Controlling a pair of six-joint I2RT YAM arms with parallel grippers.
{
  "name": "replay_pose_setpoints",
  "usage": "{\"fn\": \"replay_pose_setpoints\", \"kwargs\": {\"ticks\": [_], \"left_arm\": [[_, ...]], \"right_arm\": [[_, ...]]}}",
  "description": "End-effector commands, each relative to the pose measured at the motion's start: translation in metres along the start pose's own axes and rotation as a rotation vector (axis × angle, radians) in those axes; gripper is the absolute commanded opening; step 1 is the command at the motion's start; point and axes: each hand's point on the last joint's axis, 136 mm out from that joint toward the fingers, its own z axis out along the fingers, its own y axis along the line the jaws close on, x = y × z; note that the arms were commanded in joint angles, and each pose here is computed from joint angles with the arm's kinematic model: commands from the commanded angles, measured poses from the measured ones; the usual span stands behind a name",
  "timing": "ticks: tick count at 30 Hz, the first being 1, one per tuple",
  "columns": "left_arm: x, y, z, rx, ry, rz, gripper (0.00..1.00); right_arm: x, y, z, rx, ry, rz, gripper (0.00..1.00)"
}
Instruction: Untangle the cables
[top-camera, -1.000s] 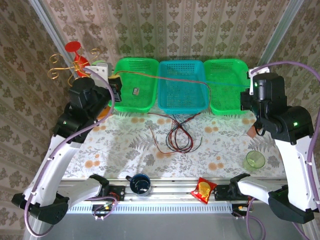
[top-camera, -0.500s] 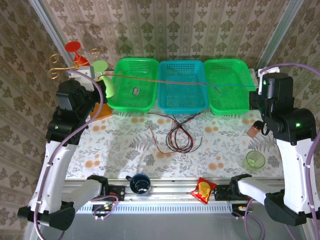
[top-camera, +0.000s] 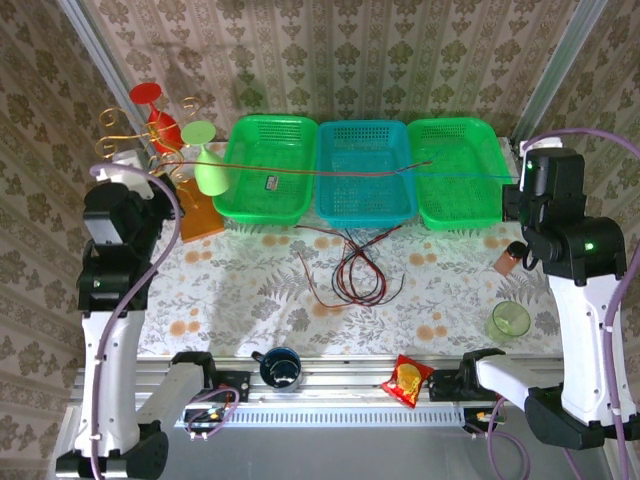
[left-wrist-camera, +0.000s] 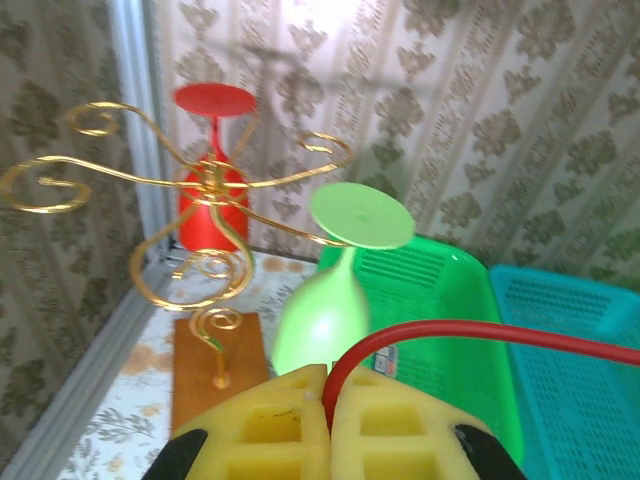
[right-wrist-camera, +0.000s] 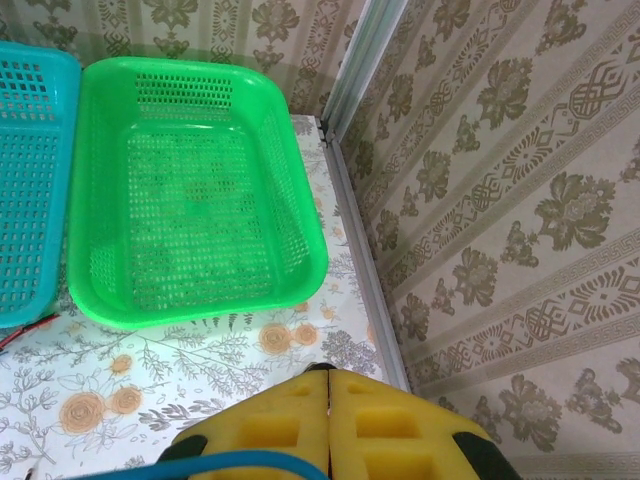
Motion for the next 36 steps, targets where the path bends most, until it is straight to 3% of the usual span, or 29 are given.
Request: {"fn": "replay_pose_setpoints", "kwargs": {"ticks": [1, 16, 23, 28, 33, 36], "left_arm": [[-0.018, 0.024, -0.014, -0.106, -0.099, -0.016, 0.00], [-0.018, 0.085, -0.035, -0.305, -0.088, -0.015, 0.00], [-0.010, 0.099, -0.028, -0.353, -0.049, -0.027, 0.00], [-0.005, 0.080, -0.018, -0.221, -0.049, -0.118, 0.00], [-0.008, 0.033, -0.009, 0.034, -0.050, -0.178, 0.00], [-0.015, 0.012, -0.018, 0.080, -0.065, -0.131, 0.00]], "right_arm": [[0.005, -0.011, 0.001, 0.063, 0.003, -0.021, 0.00], [0.014, -0.024, -0.004, 0.122, 0.003, -0.045, 0.00], [0.014, -0.028, -0.004, 0.152, 0.003, -0.054, 0.00], [0.015, -0.022, -0.001, 0.122, 0.008, -0.060, 0.00], [0.014, 0.019, -0.008, -0.134, -0.027, -0.026, 0.00], [0.008, 0.029, -0.017, -0.212, -0.055, 0.024, 0.00]]}}
